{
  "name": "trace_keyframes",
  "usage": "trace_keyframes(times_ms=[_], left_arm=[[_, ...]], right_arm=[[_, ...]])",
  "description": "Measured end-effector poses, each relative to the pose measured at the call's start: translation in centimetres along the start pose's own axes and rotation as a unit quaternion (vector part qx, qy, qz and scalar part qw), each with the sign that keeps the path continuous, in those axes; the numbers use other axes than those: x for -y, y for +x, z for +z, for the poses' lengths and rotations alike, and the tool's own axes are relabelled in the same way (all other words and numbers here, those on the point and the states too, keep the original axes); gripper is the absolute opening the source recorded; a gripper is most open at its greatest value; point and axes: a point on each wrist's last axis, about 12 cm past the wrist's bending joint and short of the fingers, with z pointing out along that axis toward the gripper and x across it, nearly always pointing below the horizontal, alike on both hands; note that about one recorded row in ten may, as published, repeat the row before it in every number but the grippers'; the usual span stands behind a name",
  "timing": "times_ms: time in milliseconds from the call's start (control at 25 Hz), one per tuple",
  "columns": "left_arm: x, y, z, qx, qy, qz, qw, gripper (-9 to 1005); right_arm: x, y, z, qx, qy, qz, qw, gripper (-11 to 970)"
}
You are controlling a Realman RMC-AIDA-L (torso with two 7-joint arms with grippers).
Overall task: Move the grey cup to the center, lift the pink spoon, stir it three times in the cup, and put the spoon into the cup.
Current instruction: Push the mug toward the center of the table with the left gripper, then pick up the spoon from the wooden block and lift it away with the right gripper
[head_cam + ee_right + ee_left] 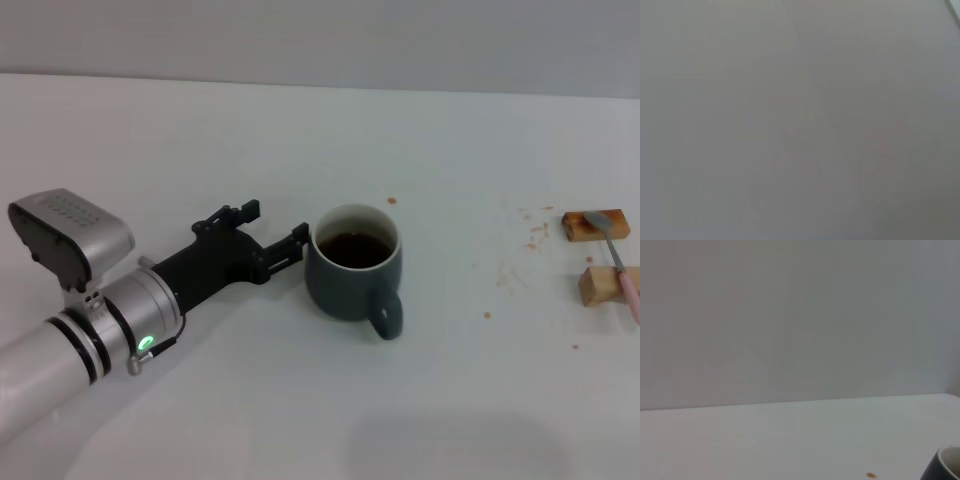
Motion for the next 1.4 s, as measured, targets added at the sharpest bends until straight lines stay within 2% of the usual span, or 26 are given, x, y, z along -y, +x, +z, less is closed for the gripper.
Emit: trace_keyframes(times_ms=[200, 440, 880, 1200, 1400], left_arm=[[1.0, -0.1, 0.5, -0.002, 0.025, 0.005, 1.000, 829], [1.0, -0.2, 0.4, 0.002, 0.028, 0.003, 1.000, 829], [-1.1, -1.5, -0.3, 0.014, 0.017, -0.015, 1.000, 829], [-1.7, -2.6, 0.0, 0.025, 0.017, -0.028, 0.999, 829], [-1.6, -2.8, 0.6, 0.023, 0.018, -0.024, 0.999, 829]], right_arm=[[0.2, 0.1, -0.4, -0.009, -0.007, -0.001, 1.000, 433], [0.6, 0.2, -1.2, -0.022, -0.015, -0.009, 1.000, 433], [0.9, 0.1, -5.0, -0.047, -0.085, -0.027, 0.995, 433], [-0.4, -0.2, -8.5, -0.037, -0.138, -0.068, 0.987, 432], [-1.5, 0.3, -9.3, -0.057, -0.175, -0.065, 0.981, 434]])
